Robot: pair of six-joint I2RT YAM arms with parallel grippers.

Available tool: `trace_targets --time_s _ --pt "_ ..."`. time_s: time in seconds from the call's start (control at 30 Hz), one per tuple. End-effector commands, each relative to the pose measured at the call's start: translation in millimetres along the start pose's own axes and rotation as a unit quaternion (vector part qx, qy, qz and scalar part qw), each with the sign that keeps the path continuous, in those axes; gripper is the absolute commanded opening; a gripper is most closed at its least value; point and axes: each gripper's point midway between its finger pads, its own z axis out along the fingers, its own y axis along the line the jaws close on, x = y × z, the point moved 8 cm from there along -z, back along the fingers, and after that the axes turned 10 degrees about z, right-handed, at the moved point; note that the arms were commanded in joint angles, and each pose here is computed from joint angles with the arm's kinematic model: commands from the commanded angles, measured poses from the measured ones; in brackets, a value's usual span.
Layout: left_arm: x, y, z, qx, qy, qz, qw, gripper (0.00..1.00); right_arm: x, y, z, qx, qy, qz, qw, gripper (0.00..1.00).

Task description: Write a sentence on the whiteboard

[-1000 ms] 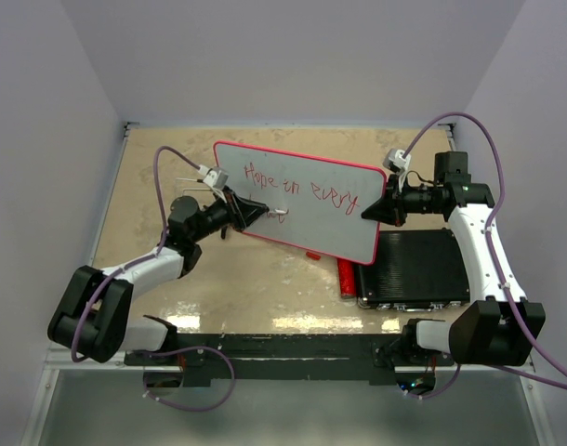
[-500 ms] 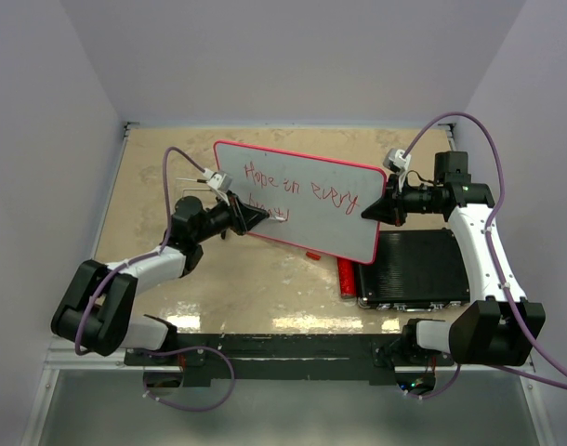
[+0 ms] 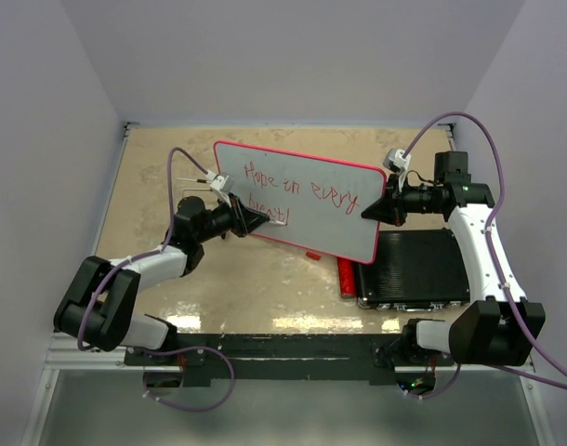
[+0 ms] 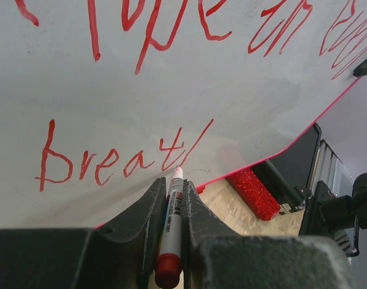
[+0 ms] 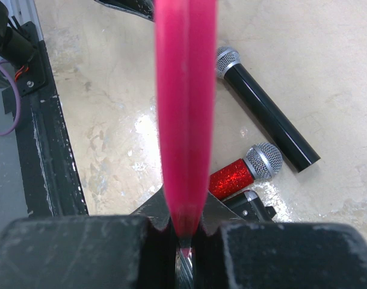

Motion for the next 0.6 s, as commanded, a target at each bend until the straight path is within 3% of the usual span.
trace_targets --time_s 0.0,0.57 --pt "-11 2 5 -0.003 -0.017 0.033 0.999 0.0 -6 11 -2 -0.009 -0.009 -0.021 1.0 0.0" --pt "-40 -9 4 0.008 -0.06 0.047 0.997 0.0 -6 11 -2 -0.01 -0.008 -0.02 1.0 0.0"
